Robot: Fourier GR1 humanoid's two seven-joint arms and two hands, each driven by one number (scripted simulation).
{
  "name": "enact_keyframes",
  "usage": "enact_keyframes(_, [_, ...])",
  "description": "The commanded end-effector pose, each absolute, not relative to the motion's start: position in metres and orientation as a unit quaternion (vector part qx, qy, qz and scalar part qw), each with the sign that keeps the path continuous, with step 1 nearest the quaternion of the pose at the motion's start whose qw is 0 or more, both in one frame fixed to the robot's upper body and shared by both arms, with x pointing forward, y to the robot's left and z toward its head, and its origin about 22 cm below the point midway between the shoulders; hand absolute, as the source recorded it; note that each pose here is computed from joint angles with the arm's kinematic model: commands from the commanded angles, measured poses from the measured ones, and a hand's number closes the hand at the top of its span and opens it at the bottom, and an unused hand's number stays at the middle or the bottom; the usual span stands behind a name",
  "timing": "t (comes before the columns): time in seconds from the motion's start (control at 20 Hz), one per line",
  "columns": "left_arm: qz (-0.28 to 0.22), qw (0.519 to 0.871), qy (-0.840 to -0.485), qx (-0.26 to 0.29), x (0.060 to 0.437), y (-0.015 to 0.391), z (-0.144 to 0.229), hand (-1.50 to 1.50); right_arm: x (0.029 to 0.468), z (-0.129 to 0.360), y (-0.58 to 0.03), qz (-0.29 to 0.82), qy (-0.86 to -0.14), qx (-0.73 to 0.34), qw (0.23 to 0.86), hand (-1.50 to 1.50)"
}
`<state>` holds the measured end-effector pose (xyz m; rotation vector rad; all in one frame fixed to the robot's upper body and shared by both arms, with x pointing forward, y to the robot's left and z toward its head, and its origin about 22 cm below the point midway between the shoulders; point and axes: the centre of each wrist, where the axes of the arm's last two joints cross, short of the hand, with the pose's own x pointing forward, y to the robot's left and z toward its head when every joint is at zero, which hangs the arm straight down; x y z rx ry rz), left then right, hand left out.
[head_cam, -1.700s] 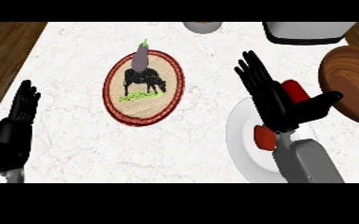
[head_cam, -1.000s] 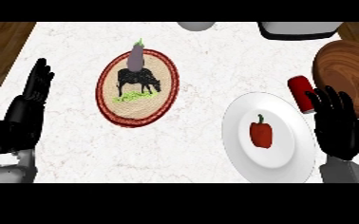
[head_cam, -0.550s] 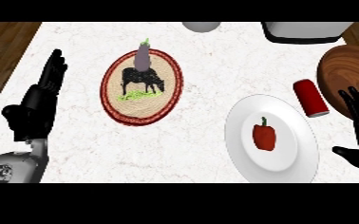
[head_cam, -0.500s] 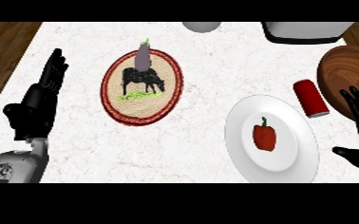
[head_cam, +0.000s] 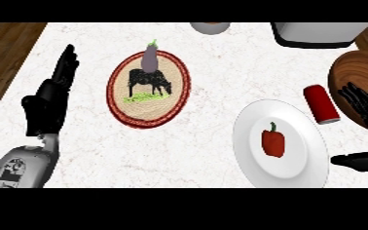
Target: Pick the bell pepper from the plate and place it in the bowl
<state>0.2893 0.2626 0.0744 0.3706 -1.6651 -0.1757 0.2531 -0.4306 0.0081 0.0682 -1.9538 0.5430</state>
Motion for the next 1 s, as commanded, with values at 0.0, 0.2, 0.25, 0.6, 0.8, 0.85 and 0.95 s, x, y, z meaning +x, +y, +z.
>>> enact_keyframes(0.0, [-0.08, 0.655, -0.733, 0.164, 0.293, 0.259, 0.078, 0.0, 0.255, 0.002, -0.434, 0.281, -0.821, 0.123, 0.482, -1.5])
enact_keyframes(0.2, [-0.081, 0.654, -0.733, 0.169, 0.3, 0.267, 0.086, 0.0, 0.277, 0.005, -0.405, 0.35, -0.805, 0.119, 0.465, -1.5])
enact_keyframes(0.25, [-0.087, 0.655, -0.731, 0.172, 0.301, 0.273, 0.076, 0.0, 0.268, 0.001, -0.419, 0.345, -0.807, 0.123, 0.463, -1.5])
enact_keyframes(0.6, [-0.079, 0.663, -0.727, 0.162, 0.286, 0.274, 0.079, 0.0, 0.284, -0.031, -0.374, 0.426, -0.753, 0.09, 0.493, -1.5])
enact_keyframes(0.8, [-0.08, 0.66, -0.729, 0.163, 0.284, 0.267, 0.075, 0.0, 0.283, -0.045, -0.349, 0.449, -0.738, 0.072, 0.498, -1.5])
enact_keyframes(0.85, [-0.075, 0.656, -0.732, 0.166, 0.29, 0.263, 0.09, 0.0, 0.282, -0.037, -0.36, 0.449, -0.732, 0.079, 0.506, -1.5])
enact_keyframes(0.95, [-0.078, 0.655, -0.731, 0.173, 0.283, 0.276, 0.088, 0.0, 0.291, -0.046, -0.358, 0.447, -0.734, 0.073, 0.506, -1.5])
